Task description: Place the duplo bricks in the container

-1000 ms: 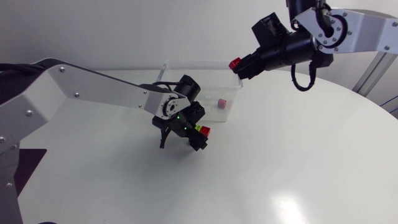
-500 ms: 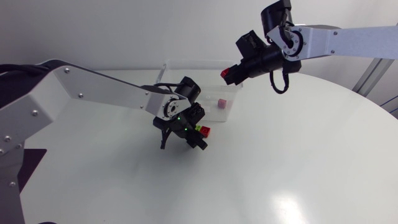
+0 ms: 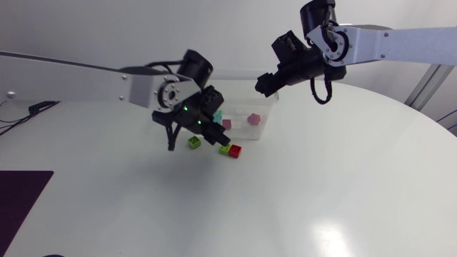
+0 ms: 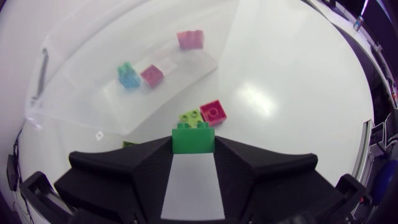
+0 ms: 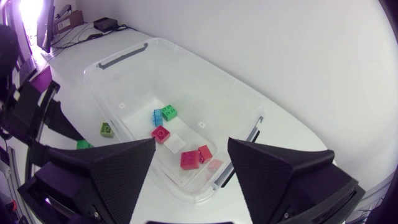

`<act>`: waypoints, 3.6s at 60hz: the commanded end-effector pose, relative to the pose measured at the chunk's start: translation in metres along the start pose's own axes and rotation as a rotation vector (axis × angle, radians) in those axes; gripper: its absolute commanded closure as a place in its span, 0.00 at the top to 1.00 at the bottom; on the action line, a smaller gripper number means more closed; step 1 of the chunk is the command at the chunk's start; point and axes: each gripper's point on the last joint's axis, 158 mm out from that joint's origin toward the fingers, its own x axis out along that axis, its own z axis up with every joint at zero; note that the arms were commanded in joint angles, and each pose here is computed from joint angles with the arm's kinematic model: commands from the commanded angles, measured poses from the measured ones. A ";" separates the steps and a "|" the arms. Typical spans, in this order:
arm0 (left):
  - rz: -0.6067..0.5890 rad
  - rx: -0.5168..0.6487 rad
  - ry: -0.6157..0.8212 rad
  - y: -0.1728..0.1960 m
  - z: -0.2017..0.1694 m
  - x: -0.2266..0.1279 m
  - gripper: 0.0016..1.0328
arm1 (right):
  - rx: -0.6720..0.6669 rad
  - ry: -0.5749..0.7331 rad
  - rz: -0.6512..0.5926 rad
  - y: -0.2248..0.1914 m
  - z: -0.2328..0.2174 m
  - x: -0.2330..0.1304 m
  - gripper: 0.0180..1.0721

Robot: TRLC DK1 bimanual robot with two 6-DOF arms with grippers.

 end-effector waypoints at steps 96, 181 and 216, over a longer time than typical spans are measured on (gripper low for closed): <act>0.222 -0.071 -0.377 0.143 0.150 -0.017 0.96 | -0.316 0.245 0.197 0.139 -0.166 0.055 0.88; 0.170 0.004 -0.273 0.114 -0.023 -0.100 0.95 | -0.320 0.298 0.197 0.126 -0.177 0.095 0.22; -0.010 0.060 -0.100 0.084 -0.095 -0.012 0.95 | -0.261 0.118 0.137 0.124 -0.100 -0.020 0.21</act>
